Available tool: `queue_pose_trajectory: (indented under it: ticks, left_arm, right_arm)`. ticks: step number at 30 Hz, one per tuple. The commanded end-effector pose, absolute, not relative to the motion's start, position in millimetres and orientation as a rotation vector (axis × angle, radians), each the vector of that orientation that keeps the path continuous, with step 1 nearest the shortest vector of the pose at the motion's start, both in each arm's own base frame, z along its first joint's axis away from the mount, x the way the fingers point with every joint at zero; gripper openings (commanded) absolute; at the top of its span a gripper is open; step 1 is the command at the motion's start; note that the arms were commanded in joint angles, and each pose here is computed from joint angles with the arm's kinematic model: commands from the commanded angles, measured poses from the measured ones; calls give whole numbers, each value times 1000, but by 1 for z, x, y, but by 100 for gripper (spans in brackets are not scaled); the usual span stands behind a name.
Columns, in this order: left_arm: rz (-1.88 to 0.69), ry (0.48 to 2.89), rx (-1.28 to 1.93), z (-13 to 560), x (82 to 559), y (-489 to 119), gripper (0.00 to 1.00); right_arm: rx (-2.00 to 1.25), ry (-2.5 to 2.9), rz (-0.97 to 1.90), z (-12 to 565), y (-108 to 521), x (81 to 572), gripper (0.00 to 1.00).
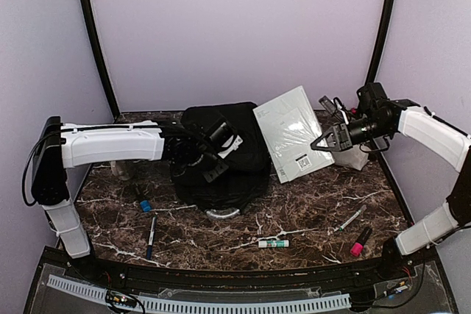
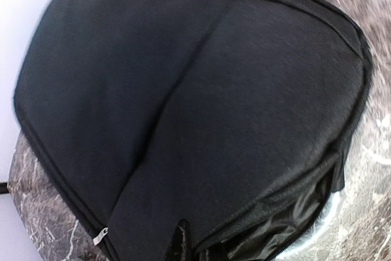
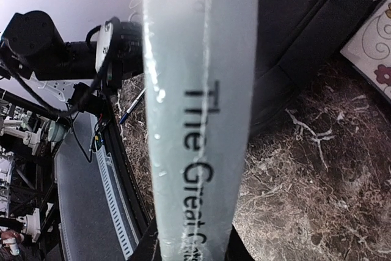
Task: Pack the student bag
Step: Pick up the largest pocket of the bag from the student bag, then place the book in the largest pocket of the bag.
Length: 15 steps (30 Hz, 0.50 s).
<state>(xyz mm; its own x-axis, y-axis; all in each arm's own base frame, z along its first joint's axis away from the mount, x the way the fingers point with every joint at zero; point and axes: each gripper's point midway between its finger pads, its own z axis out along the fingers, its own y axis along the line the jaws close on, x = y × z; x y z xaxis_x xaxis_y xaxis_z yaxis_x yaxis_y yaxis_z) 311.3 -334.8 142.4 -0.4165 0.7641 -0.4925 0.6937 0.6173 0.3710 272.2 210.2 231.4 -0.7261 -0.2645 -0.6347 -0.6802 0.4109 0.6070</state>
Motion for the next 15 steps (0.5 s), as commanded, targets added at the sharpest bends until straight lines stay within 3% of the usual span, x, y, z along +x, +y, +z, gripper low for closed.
queue_pose_trajectory:
  ticks: [1,15]
  left_arm:
    - [113,2152,848,202,333,-315,0]
    - [-248,2227,525,208,332,-312,0]
  right_arm:
    - [-970,2073,1320,262,231,258,0]
    - [-1316,2049,1667,239,289,174,0]
